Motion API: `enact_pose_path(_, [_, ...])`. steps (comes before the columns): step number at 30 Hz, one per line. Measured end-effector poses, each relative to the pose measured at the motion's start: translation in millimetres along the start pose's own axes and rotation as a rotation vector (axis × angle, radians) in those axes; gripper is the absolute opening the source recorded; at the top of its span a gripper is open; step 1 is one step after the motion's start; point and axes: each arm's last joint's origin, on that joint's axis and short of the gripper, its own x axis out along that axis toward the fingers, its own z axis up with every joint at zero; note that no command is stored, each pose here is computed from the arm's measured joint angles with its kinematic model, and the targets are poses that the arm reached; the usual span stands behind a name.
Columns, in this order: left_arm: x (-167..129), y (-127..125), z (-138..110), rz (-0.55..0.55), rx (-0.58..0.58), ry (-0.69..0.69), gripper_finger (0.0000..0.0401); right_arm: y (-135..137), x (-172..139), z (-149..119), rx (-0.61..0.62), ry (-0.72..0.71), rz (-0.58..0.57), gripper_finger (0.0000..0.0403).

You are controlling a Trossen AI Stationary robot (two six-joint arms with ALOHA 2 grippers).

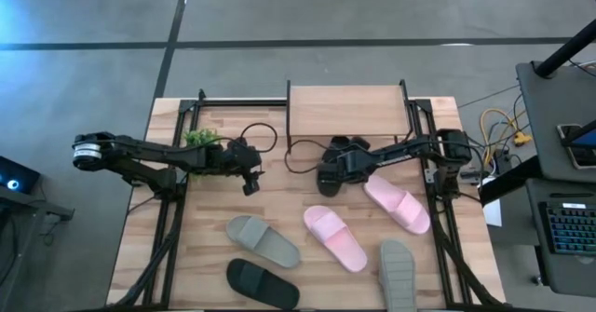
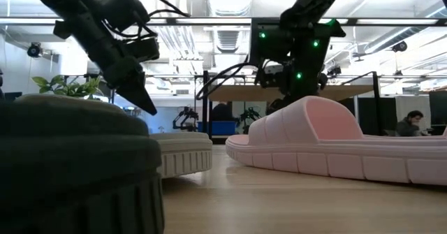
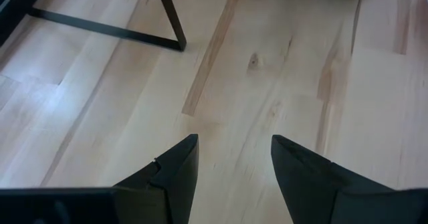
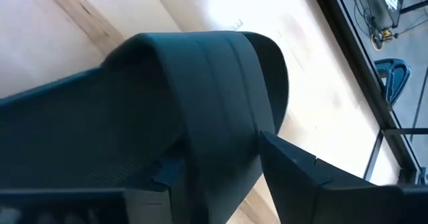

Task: Pick and place slides into the shelf
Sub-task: Move the top black slipper under the shelf

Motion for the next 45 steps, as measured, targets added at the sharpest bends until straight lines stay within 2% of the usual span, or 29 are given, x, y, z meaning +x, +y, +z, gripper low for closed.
enact_pose_path(7, [1.2, 0.1, -4.2, 0.001, -0.005, 0.014, 0.0173, -2.3, 2.5, -0.3, 0.001, 0.007, -0.006, 0.0116])
enact_pose_path(18, [1.2, 0.1, -3.9, 0.001, -0.005, 0.011, 0.0173, -3.8, 1.7, -0.8, -0.004, 0.018, -0.02, 0.0017])
enact_pose_path(32, [1.2, 0.1, -3.9, 0.001, -0.005, 0.011, 0.0173, -3.7, -35.5, 10.9, -0.066, 0.031, 0.001, 0.0012])
enact_pose_path(39, [1.2, 0.1, -4.0, 0.0, -0.005, 0.012, 0.0173, -11.6, -65.6, 3.6, -0.217, 0.125, -0.076, 0.0012])
enact_pose_path(42, [1.2, 0.1, -4.0, 0.0, -0.005, 0.012, 0.0173, -17.1, -74.8, -5.6, -0.194, 0.201, -0.111, 0.0012])
enact_pose_path(45, [1.2, 0.1, -4.0, 0.0, -0.005, 0.012, 0.0173, -20.5, -82.6, -12.7, -0.107, 0.244, -0.1, 0.0012])
